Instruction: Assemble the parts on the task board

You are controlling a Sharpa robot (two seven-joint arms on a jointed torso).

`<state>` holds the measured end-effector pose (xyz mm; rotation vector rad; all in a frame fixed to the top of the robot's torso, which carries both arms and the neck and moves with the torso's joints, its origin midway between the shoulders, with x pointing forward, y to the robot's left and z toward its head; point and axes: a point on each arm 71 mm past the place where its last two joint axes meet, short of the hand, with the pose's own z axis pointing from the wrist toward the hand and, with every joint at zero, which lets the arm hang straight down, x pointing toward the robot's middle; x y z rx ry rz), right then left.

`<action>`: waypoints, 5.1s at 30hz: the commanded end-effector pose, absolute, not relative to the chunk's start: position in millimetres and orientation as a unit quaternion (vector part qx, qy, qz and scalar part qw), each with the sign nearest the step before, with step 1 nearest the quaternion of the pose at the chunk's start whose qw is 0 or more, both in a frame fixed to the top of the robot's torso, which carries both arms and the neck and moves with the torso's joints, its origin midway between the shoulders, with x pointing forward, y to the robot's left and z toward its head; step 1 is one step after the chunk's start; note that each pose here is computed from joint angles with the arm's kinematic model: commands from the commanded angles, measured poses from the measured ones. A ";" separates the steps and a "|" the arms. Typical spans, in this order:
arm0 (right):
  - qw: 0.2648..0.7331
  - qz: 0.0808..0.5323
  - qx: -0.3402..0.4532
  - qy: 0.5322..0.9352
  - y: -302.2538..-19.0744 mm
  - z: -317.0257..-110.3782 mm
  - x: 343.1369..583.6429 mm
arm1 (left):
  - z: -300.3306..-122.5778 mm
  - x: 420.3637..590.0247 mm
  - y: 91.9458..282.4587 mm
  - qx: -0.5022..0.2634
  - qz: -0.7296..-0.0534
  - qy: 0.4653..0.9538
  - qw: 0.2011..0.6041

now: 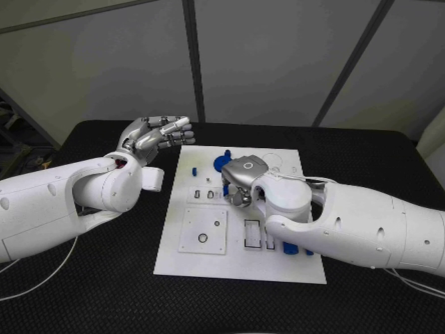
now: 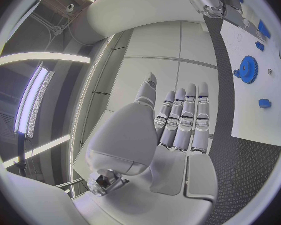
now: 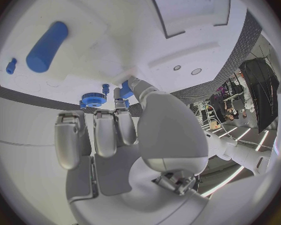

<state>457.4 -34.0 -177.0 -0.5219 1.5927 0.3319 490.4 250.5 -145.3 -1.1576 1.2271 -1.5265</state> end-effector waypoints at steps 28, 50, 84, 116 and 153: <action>0.652 0.143 -0.231 0.707 -33.6 -178.0 457.5 | -143.9 490.6 250.3 -0.459 -0.612 0.489 0.419; 0.646 0.141 -0.232 0.713 -34.8 -179.7 458.6 | -143.8 490.3 251.2 -0.460 -0.610 0.489 0.421; 0.638 0.144 -0.227 0.722 -35.8 -181.8 460.2 | -144.0 490.8 251.7 -0.461 -0.608 0.488 0.423; 0.637 0.146 -0.226 0.723 -37.2 -182.1 460.6 | -144.2 491.4 253.5 -0.462 -0.606 0.488 0.426; 0.693 0.255 -0.173 0.652 -60.0 -161.7 447.7 | -144.7 491.9 256.0 -0.463 -0.606 0.488 0.425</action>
